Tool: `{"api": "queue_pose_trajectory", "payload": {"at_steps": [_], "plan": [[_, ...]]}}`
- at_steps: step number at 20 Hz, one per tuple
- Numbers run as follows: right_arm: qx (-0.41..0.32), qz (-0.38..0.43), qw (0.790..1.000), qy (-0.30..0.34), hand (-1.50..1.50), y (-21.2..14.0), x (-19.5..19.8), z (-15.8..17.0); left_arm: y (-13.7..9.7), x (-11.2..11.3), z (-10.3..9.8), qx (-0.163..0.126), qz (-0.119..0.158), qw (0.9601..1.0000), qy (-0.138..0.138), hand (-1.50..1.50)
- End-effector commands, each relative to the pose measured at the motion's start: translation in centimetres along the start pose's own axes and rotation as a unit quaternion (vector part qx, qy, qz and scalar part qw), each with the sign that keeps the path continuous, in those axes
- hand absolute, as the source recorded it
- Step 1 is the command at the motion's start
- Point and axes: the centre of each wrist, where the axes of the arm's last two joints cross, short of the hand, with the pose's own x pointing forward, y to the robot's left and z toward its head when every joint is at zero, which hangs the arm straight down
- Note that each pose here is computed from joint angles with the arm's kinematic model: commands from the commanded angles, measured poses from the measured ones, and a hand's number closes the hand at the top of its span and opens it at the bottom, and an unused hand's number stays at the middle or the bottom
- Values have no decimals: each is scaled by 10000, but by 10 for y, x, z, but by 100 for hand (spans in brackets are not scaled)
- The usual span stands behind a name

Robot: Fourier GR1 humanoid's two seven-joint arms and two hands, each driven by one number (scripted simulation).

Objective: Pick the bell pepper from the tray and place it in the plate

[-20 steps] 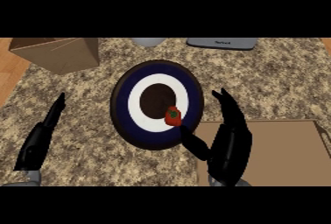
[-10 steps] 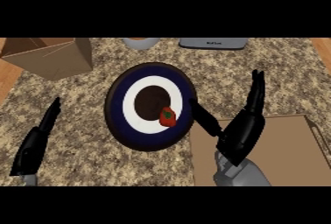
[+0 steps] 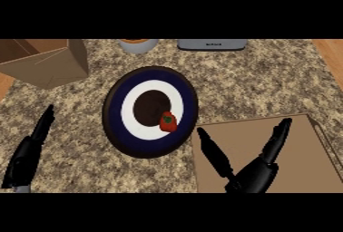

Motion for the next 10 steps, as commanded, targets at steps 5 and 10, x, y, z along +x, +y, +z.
{"api": "queue_pose_trajectory", "payload": {"at_steps": [5, 10], "plan": [[-281, -233, 9993, 81, -150, -52, -24, 30, -2, 0, 8, 11, 33, 10000, 65, 0], [-102, -164, 9997, 158, -150, -60, -20, 58, -4, 6, 9, 82, -15, 10000, 45, 0]]}}
